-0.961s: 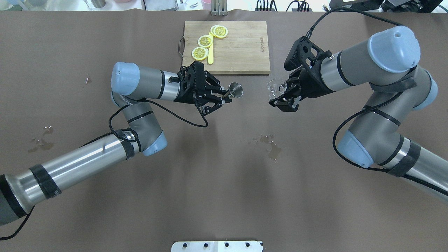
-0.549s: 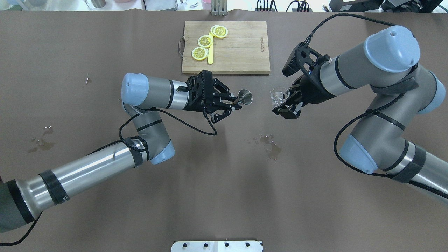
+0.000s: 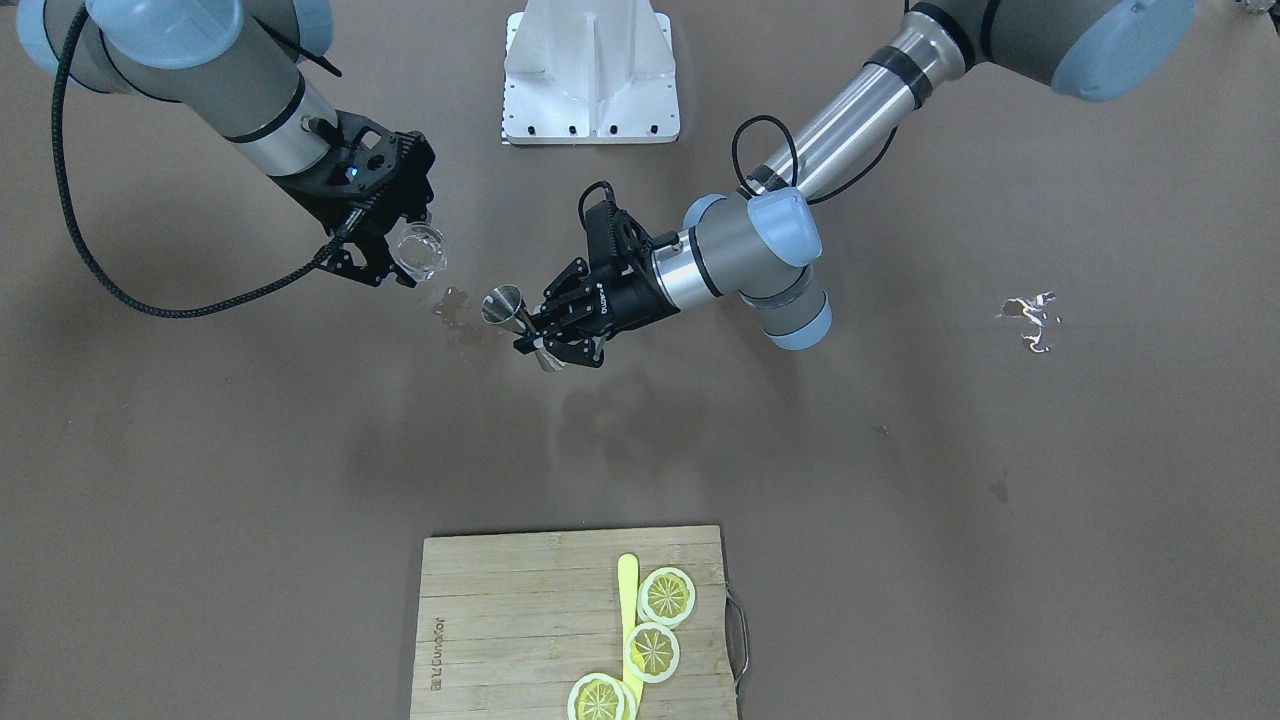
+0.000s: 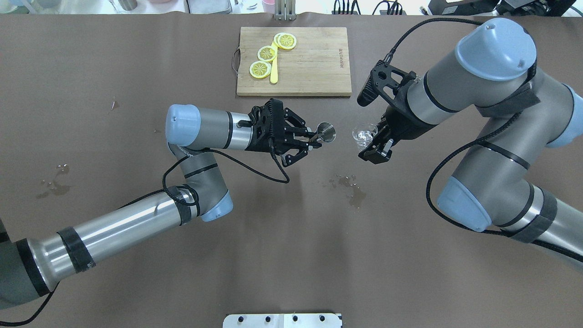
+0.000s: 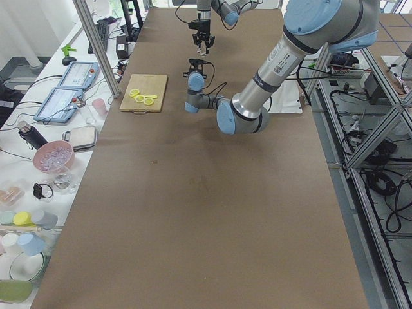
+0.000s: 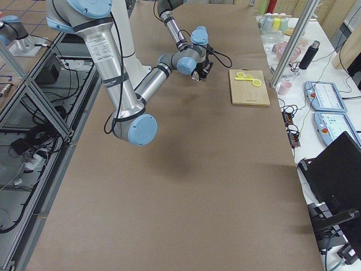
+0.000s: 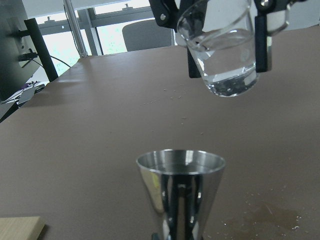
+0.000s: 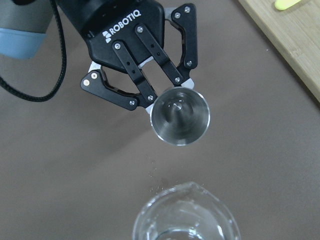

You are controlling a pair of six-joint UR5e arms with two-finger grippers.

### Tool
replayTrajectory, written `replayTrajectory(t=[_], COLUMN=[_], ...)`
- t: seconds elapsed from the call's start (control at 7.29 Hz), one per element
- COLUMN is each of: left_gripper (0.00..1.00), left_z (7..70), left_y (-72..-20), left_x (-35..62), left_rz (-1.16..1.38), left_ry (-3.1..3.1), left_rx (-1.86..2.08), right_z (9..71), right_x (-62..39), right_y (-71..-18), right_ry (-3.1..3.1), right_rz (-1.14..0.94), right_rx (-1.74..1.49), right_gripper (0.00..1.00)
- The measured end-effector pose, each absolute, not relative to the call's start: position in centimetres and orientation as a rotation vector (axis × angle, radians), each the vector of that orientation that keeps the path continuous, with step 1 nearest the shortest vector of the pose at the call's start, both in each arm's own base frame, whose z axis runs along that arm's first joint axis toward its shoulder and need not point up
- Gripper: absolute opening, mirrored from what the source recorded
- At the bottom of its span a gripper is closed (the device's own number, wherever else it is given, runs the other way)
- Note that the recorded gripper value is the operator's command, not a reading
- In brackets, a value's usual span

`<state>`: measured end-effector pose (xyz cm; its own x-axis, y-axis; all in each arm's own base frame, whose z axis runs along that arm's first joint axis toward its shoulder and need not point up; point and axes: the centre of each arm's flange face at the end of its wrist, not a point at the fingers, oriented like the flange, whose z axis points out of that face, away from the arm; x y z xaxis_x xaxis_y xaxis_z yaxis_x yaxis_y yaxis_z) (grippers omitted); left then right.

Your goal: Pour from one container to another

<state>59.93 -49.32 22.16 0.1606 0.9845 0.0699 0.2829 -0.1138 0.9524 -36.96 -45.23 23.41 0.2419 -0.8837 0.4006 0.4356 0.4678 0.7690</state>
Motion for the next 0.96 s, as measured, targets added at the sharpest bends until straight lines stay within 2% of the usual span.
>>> replayTrajectory(t=[0.96], left_gripper=[0.00], left_z=[21.9], left_y=[-48.9], left_x=[60.2], left_rz=[1.000], left_ry=[1.266], left_rx=[1.569], right_z=[21.8], right_x=[-39.3], right_y=[-46.9], right_ry=[-0.854], right_rz=[-1.126], right_rx=[0.539], right_gripper=[0.00])
